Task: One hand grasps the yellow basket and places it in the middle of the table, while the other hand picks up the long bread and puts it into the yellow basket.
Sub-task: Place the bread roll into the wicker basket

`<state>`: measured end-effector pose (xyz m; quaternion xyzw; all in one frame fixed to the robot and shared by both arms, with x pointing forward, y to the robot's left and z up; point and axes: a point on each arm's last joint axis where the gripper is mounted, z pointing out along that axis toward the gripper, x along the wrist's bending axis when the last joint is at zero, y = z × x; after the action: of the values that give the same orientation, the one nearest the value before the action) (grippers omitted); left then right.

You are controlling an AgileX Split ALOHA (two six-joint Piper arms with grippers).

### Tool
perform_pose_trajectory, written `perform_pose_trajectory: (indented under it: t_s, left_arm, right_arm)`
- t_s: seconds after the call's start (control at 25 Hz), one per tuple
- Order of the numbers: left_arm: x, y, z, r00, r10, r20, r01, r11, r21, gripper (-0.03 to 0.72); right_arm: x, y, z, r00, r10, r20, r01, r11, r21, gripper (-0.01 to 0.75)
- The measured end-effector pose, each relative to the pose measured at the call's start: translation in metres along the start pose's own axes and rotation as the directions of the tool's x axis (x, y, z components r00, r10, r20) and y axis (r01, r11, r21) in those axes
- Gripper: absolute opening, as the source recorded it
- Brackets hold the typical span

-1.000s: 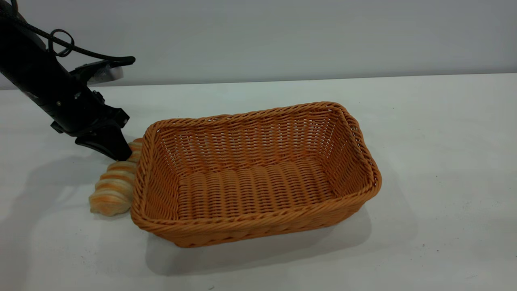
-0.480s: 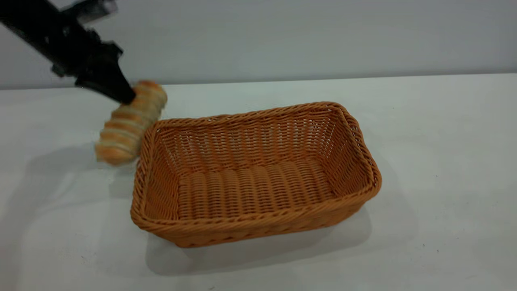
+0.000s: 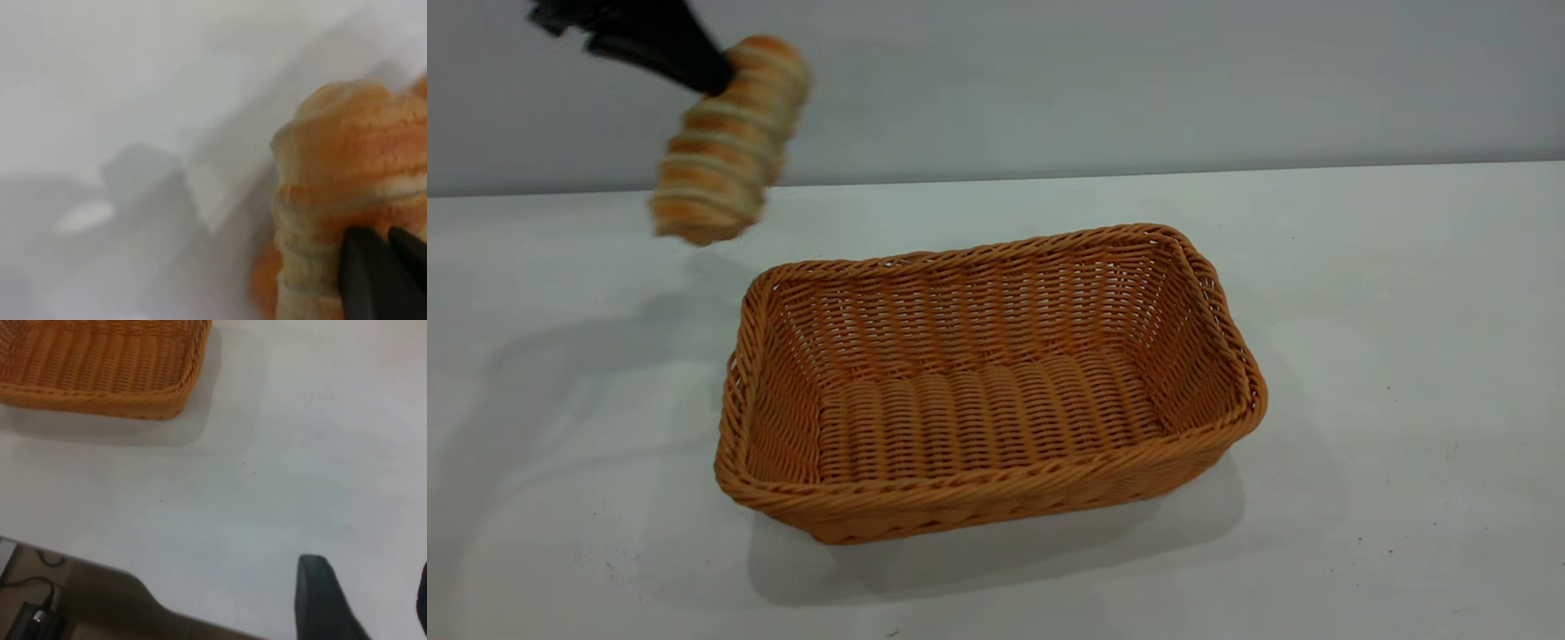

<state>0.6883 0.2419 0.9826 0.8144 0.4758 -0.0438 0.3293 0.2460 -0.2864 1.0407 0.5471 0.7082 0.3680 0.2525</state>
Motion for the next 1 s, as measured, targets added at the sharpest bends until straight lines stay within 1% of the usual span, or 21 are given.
perform_pose_trajectory:
  t_s: [0.24,0.36,0.52,0.64,0.68,0.76,0.96,1.0]
  left_arm:
    - [-0.066,0.01,0.048,0.986,0.133,0.097,-0.14,0.988,0.068,0.017]
    - [-0.093,0.005,0.081,0.973,0.18,0.142,-0.199,0.972,0.129,0.017]
    - [-0.115,-0.011,0.123,0.962,0.223,0.156,-0.256,0.935,0.245,0.017]
    - [-0.124,-0.02,0.143,0.956,0.255,0.149,-0.289,0.91,0.297,0.029]
    - [-0.125,-0.021,0.146,0.954,0.263,0.144,-0.296,0.905,0.305,0.048]
    - [-0.129,-0.021,0.148,0.951,0.275,0.139,-0.306,0.902,0.305,0.114]
    - [-0.128,-0.021,0.148,0.961,0.25,0.114,-0.274,0.91,0.31,0.434]
    - [-0.127,-0.021,0.148,0.964,0.244,0.103,-0.264,0.911,0.316,0.485]
  right_arm:
    - [0.0,0.0,0.0,1.0,0.001,0.001,-0.001,1.0,0.0,0.332]
    - [0.0,0.0,0.0,1.0,0.002,0.001,-0.002,1.0,0.0,0.332]
    - [0.0,0.0,0.0,1.0,0.002,0.001,-0.002,1.0,0.0,0.332]
    - [0.0,0.0,0.0,1.0,0.002,0.001,-0.002,1.0,0.0,0.332]
    - [0.0,0.0,0.0,1.0,0.002,0.001,-0.002,1.0,0.0,0.332]
    - [0.0,0.0,0.0,1.0,0.002,0.001,-0.002,1.0,0.0,0.332]
    - [0.0,0.0,0.0,1.0,0.002,0.001,-0.002,1.0,0.0,0.332]
    - [0.0,0.0,0.0,1.0,0.002,0.001,-0.002,1.0,0.0,0.332]
